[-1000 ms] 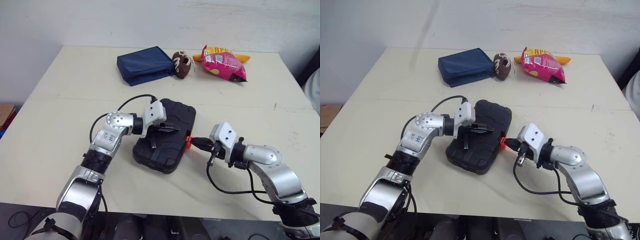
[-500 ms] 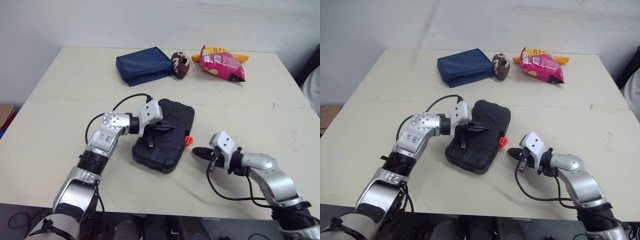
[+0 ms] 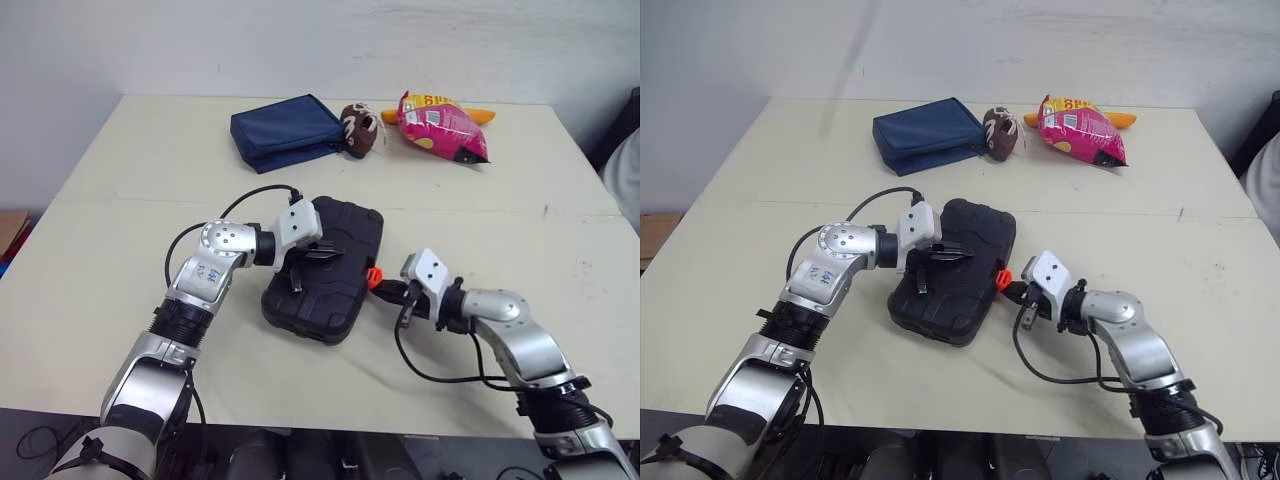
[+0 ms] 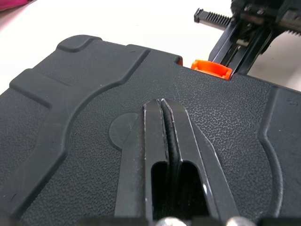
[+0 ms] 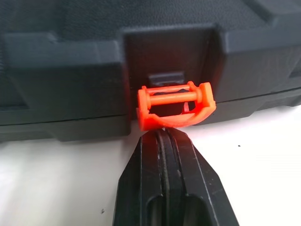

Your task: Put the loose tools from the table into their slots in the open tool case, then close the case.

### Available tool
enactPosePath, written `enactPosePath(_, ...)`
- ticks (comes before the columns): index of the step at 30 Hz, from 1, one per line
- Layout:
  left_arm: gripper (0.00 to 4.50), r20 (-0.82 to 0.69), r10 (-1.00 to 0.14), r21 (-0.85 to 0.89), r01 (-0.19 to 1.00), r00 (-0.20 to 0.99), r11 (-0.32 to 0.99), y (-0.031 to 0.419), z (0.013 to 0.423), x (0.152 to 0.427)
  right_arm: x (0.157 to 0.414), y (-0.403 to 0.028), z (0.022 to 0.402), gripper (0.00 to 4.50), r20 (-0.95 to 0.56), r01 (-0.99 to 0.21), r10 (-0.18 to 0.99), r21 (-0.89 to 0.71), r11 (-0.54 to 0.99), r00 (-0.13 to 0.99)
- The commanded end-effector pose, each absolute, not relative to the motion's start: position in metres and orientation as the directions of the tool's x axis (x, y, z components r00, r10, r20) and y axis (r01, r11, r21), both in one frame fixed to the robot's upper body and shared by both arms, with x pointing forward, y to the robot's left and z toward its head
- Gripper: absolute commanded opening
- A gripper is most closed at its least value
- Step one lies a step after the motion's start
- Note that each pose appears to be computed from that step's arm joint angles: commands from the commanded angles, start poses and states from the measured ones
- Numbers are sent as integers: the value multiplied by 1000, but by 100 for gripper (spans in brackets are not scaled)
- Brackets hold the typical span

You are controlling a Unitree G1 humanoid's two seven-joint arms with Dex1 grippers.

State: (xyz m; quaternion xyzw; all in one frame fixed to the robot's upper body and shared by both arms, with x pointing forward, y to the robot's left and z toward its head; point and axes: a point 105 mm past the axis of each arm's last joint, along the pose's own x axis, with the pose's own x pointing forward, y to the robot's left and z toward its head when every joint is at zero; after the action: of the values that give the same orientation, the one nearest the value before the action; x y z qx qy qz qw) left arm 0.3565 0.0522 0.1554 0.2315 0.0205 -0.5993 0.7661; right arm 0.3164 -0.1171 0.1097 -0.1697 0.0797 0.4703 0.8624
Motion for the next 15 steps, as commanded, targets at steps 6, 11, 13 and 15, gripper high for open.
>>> enactPosePath(6,4,-451,-863,194,969,226,152,61,98,348,309,-93,163,0,-165,-848,858,-322,420,487)
enactPosePath(11,4,-457,-862,191,971,218,144,63,92,344,311,-95,167,0,-176,-845,856,-343,410,486)
enactPosePath(13,4,-453,-859,199,966,238,163,67,92,346,312,-96,168,0,-171,-844,857,-345,410,486)
enactPosePath(15,4,-432,-860,213,958,270,193,71,95,350,313,-97,169,0,-167,-844,857,-343,413,488)
